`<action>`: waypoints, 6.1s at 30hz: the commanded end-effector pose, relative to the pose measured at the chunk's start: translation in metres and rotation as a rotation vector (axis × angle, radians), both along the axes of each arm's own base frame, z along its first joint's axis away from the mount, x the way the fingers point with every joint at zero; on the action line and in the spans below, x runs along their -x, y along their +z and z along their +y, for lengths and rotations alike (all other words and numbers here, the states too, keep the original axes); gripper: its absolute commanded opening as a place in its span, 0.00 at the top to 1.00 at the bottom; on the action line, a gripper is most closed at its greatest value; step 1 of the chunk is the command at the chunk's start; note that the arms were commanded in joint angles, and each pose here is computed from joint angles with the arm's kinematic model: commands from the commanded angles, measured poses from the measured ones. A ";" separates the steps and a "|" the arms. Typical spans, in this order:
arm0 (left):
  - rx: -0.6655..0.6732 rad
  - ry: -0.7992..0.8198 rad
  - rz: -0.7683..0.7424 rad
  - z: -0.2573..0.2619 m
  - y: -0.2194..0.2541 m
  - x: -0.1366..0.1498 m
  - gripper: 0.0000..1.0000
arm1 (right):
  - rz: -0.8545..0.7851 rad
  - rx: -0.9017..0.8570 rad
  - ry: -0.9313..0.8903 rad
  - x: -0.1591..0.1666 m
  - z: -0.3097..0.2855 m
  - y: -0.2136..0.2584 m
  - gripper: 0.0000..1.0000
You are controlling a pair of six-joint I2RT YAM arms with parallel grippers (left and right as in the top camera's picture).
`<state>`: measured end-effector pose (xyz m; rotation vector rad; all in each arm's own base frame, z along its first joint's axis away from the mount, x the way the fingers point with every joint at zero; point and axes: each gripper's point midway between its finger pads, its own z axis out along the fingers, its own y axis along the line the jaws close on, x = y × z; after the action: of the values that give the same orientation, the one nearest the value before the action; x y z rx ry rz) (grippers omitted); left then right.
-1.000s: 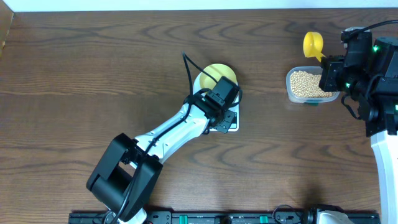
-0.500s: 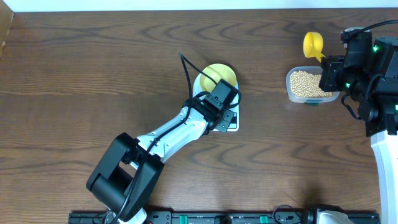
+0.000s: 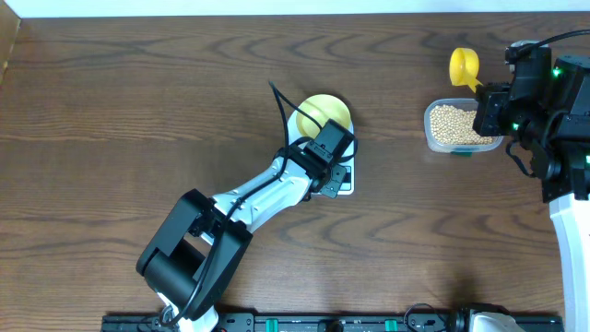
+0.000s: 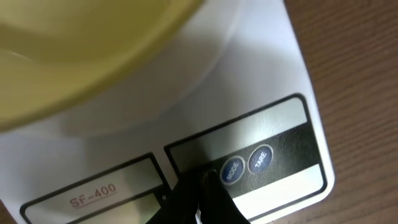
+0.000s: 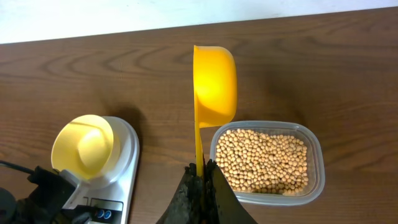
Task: Scoop item into bowl and weigh 50g on scale
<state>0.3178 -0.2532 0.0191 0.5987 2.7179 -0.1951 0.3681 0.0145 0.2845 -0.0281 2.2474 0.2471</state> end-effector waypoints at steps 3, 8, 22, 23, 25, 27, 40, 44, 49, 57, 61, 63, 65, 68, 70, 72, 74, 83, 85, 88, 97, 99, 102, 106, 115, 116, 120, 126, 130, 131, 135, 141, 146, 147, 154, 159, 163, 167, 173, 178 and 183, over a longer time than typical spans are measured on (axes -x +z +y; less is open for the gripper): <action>-0.011 0.015 -0.002 0.003 -0.006 -0.002 0.93 | -0.013 0.015 0.001 -0.002 -0.002 0.005 0.99; -0.007 0.015 -0.005 0.002 -0.005 -0.003 0.93 | -0.011 0.014 0.001 -0.002 -0.002 0.004 0.99; -0.034 0.015 0.026 0.009 -0.014 0.006 0.93 | -0.004 0.014 0.002 -0.001 -0.002 0.003 0.99; -0.032 0.015 0.023 0.009 -0.013 0.005 0.93 | -0.005 0.014 0.002 -0.001 -0.002 0.003 0.99; -0.026 0.015 0.016 0.007 -0.013 0.004 0.93 | -0.004 0.014 0.002 -0.001 -0.002 0.003 0.99; -0.028 0.015 0.019 0.008 -0.014 0.004 0.93 | -0.004 0.014 0.002 -0.001 -0.002 0.003 0.99; -0.099 0.016 0.103 0.020 -0.042 0.018 0.93 | 0.022 0.012 0.002 0.003 -0.002 -0.002 0.99; -0.110 0.018 0.107 0.022 -0.043 0.019 0.93 | 0.022 0.012 0.002 0.003 -0.002 -0.002 0.99; -0.124 0.022 0.125 0.028 -0.050 0.027 0.93 | 0.024 0.012 0.002 0.004 -0.002 -0.002 0.99; -0.124 0.022 0.124 0.029 -0.050 0.027 0.93 | 0.026 0.012 0.002 0.004 -0.002 -0.002 0.99; -0.147 0.028 0.137 0.037 -0.057 0.034 0.93 | 0.029 0.011 0.002 0.005 -0.002 -0.003 0.99; -0.149 0.028 0.139 0.038 -0.058 0.035 0.93 | 0.029 0.012 0.002 0.005 -0.002 -0.003 0.99; -0.140 0.028 0.128 0.035 -0.058 0.032 0.93 | 0.029 0.011 0.002 0.005 -0.002 -0.003 0.99; -0.137 0.028 0.125 0.035 -0.058 0.031 0.93 | 0.032 0.011 0.002 0.005 -0.002 -0.003 0.99; -0.140 0.028 0.129 0.036 -0.059 0.033 0.93 | 0.037 0.011 0.002 0.006 -0.002 -0.004 0.99; -0.147 0.028 0.137 0.039 -0.062 0.036 0.93 | 0.041 0.011 0.002 0.007 -0.002 -0.005 0.99; -0.156 0.029 0.141 0.042 -0.065 0.039 0.93 | 0.043 0.010 0.002 0.007 -0.002 -0.006 0.99; -0.162 0.028 0.150 0.046 -0.068 0.044 0.93 | 0.044 0.010 0.002 0.007 -0.002 -0.006 0.99; -0.142 0.028 0.126 0.041 -0.059 0.039 0.93 | 0.044 0.010 0.002 0.007 -0.002 -0.006 0.99; -0.093 0.029 0.069 0.031 -0.035 0.026 0.93 | 0.044 0.010 0.002 0.007 -0.002 -0.006 0.99; 0.214 0.015 -0.243 0.014 0.129 0.016 0.93 | 0.045 0.010 0.002 0.007 -0.002 -0.006 0.99; 0.226 0.064 -0.360 0.032 0.169 0.014 0.93 | 0.047 0.010 0.002 0.007 -0.002 -0.006 0.99; 0.127 0.251 -0.530 0.091 0.208 0.005 0.93 | 0.047 0.010 0.002 0.007 -0.002 -0.006 0.99; -0.038 0.512 -0.652 0.172 0.230 -0.007 0.93 | 0.039 0.034 0.021 0.007 -0.002 -0.006 0.99; -0.071 0.639 -0.543 0.206 0.198 -0.020 0.93 | 0.088 0.057 0.036 0.016 -0.003 -0.015 0.99; -0.013 0.683 -0.525 0.202 0.196 -0.020 0.93 | 0.088 0.058 0.034 0.016 -0.004 -0.015 0.99; 0.060 0.788 -0.524 0.204 0.196 -0.023 0.93 | 0.074 0.061 0.015 0.008 -0.009 -0.015 0.99; 0.134 0.869 -0.589 0.216 0.207 -0.044 0.93 | 0.038 0.050 0.003 -0.013 -0.011 -0.017 0.99; 0.192 0.848 -0.590 0.208 0.212 -0.049 0.93 | 0.015 0.053 0.002 -0.024 -0.012 -0.016 0.99; 0.214 0.832 -0.579 0.203 0.212 -0.049 0.93 | 0.009 0.053 0.002 -0.025 -0.012 -0.015 0.99; 0.317 0.745 -0.508 0.178 0.209 -0.048 0.93 | -0.040 0.097 -0.033 -0.034 -0.022 -0.007 0.99; 0.587 0.454 -0.172 0.100 0.195 -0.010 0.93 | -0.035 0.088 -0.040 -0.033 -0.021 -0.008 0.99; 0.519 0.258 -0.107 0.073 0.174 0.009 0.93 | -0.016 0.051 -0.068 -0.031 -0.021 -0.010 0.99; 0.503 0.221 -0.101 0.067 0.170 0.011 0.93 | -0.014 0.044 -0.074 -0.031 -0.021 -0.010 0.99; 0.442 0.120 -0.013 0.029 0.142 0.024 0.93 | 0.040 0.013 -0.093 -0.024 -0.020 -0.019 0.99; 0.283 0.089 -0.059 0.034 0.121 0.013 0.93 | 0.053 0.013 -0.093 -0.022 -0.020 -0.022 0.99; 0.214 0.017 -0.054 0.017 0.097 0.016 0.93 | 0.050 0.012 -0.092 -0.022 -0.020 -0.021 0.99; 0.210 -0.009 -0.035 -0.005 0.071 0.012 0.93 | 0.054 0.016 -0.089 -0.021 -0.020 -0.022 0.99; 0.174 0.023 -0.042 -0.003 0.051 0.001 0.93 | 0.084 0.030 -0.096 -0.017 -0.022 -0.028 0.99; 0.136 0.038 0.009 -0.001 0.023 0.002 0.93 | 0.076 0.030 -0.096 -0.018 -0.022 -0.026 0.99; 0.126 0.038 0.020 -0.003 0.012 0.001 0.93 | 0.073 0.030 -0.096 -0.018 -0.022 -0.026 0.99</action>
<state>0.3074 -0.2533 0.0272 0.5190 2.7362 -0.3770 0.3839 -0.0041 0.2525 0.0655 2.3346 0.1806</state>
